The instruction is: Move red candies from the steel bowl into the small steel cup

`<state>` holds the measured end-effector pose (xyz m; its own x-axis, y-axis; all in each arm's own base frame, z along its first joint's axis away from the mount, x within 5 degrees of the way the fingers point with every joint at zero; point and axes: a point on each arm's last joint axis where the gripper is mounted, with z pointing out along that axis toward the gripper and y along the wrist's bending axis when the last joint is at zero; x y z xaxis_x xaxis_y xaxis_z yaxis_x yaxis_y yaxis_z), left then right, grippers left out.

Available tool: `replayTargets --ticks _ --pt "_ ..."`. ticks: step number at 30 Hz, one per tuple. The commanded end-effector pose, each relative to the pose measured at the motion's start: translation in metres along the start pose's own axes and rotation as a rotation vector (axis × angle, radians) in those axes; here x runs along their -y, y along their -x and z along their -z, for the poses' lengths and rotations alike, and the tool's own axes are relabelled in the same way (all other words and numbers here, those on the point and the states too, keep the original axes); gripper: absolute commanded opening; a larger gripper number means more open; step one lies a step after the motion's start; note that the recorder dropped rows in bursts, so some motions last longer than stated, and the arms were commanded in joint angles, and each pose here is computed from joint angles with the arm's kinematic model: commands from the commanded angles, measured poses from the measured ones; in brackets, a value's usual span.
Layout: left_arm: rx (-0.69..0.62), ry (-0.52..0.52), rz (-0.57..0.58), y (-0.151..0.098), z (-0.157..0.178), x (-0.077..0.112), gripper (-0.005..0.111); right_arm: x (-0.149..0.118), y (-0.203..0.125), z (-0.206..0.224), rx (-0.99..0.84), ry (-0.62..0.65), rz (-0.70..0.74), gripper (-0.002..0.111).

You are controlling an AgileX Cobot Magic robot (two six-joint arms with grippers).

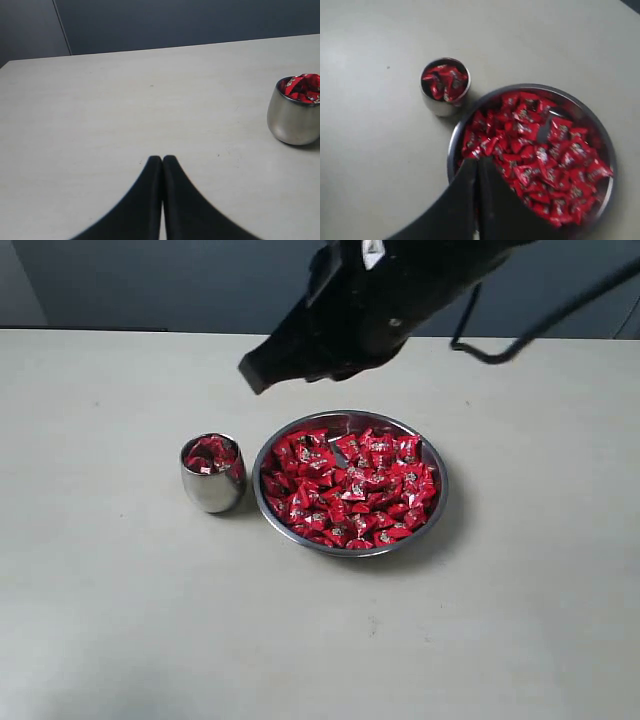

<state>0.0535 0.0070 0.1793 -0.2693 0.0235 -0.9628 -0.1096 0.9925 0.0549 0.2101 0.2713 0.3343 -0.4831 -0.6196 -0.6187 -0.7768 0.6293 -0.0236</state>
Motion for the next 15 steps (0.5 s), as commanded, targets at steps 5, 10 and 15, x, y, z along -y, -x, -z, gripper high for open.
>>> replayTargets --ticks 5,10,15 --pt "0.019 -0.006 -0.002 0.003 0.001 0.0 0.0 0.02 -0.061 0.089 0.033 -0.164 -0.055 0.0" --pt "0.019 -0.006 -0.002 0.003 0.001 0.0 0.0 0.024 -0.118 0.131 0.09 -0.189 -0.085 0.0" --pt "0.019 -0.006 -0.002 0.003 0.001 0.0 0.0 0.026 -0.17 0.164 0.201 -0.19 -0.1 0.0"
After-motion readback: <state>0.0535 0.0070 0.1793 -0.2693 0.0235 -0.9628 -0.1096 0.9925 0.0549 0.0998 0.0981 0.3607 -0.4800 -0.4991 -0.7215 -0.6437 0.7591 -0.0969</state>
